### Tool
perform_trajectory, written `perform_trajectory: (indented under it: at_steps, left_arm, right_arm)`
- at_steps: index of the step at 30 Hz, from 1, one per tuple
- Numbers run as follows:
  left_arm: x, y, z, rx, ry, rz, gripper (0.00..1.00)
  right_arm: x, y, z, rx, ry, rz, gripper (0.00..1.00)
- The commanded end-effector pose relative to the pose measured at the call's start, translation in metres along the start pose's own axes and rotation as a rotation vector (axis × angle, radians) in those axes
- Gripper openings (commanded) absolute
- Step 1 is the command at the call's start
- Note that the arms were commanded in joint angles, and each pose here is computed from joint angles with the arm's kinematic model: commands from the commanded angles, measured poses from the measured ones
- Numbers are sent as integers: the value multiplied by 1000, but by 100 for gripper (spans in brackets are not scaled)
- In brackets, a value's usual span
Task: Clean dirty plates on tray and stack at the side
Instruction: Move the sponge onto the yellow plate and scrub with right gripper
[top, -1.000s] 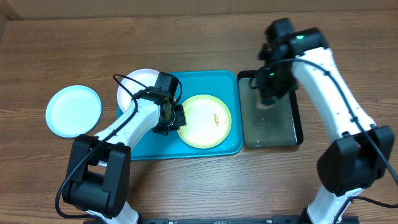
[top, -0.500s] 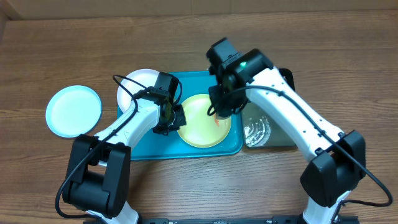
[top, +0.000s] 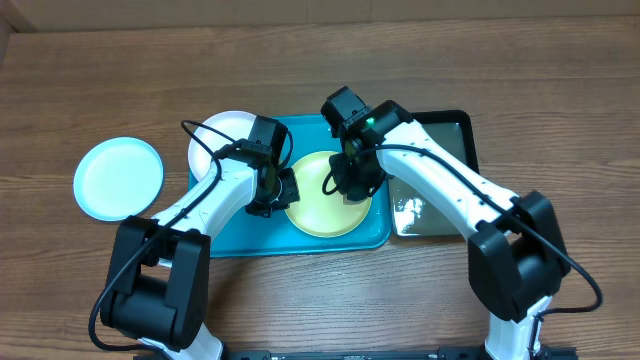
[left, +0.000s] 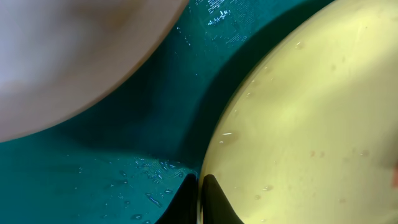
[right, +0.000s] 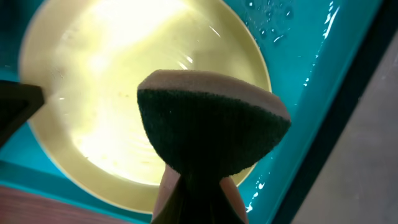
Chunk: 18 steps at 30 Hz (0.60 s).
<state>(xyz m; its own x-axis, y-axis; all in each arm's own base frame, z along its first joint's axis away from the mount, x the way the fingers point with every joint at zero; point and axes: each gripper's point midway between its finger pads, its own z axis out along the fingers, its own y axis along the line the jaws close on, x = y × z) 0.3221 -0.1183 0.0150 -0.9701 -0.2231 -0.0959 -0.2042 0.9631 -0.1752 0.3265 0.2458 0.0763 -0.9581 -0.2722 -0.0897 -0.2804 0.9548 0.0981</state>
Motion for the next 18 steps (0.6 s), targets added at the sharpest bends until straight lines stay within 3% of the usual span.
perform_trajectory:
  at_steps: [1, 18]
  left_arm:
    - [0, 0, -5, 1, -14, -21, 4]
    - [4, 2, -5, -8, -2, -22, 4]
  right_arm:
    - [0, -4, 13, 33, 13, 11, 4]
    - [5, -14, 69, 61, 22, 17, 4]
